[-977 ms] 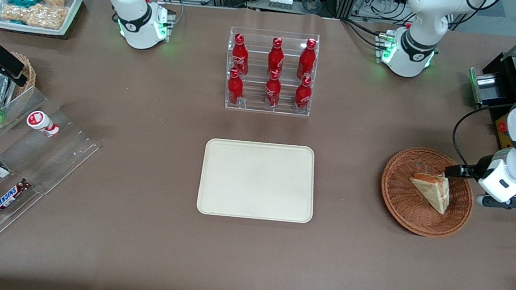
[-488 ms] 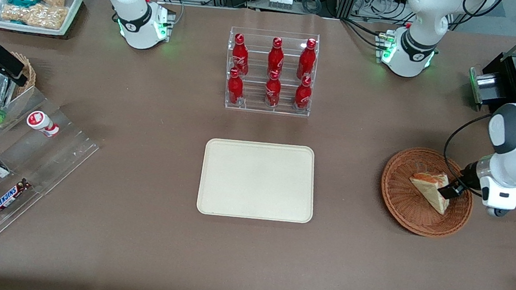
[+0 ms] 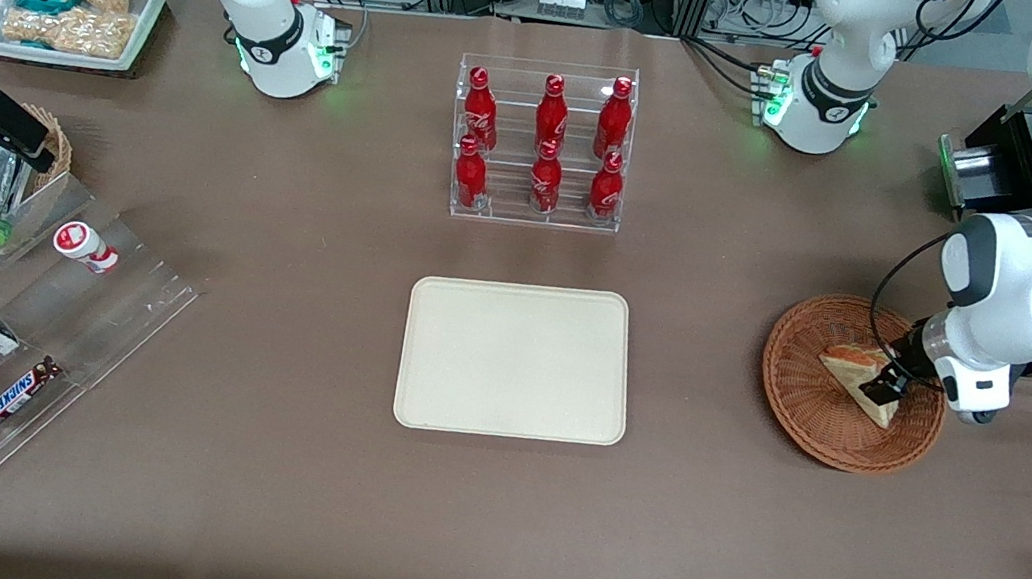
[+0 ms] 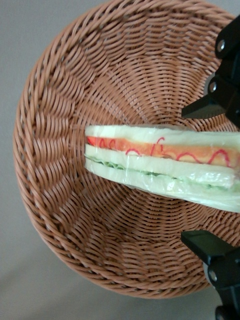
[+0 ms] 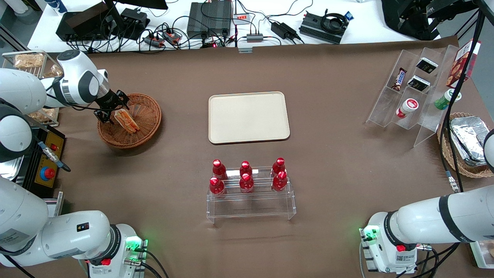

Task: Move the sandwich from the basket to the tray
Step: 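Lower the left gripper and close it on the wrapped sandwich, then lift the sandwich and carry it over the cream tray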

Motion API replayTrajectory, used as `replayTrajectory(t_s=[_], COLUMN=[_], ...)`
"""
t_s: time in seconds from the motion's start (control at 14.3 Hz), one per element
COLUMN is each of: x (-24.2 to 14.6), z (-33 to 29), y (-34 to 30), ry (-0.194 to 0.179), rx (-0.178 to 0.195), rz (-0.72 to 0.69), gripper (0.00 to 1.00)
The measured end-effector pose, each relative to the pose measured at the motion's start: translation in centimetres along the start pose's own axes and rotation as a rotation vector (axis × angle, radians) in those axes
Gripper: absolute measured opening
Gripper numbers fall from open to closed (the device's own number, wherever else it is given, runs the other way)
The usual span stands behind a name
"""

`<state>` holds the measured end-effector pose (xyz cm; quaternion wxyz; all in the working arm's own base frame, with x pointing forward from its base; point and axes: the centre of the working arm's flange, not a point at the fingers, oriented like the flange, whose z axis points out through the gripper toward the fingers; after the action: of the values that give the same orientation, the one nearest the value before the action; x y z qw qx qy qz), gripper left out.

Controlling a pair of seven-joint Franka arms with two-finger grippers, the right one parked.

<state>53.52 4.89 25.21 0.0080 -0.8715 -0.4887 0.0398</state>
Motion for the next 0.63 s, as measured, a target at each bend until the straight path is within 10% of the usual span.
replayTrajectory(t_s=[0.35,0.63], x=[-0.5,-0.8], z=[-0.9,-6.1], y=[1.4,4.7], ry=[0.007,-0.02], rx=[-0.013,0.034], rz=[-0.079,-0.047], gripper=[0.44,0.28])
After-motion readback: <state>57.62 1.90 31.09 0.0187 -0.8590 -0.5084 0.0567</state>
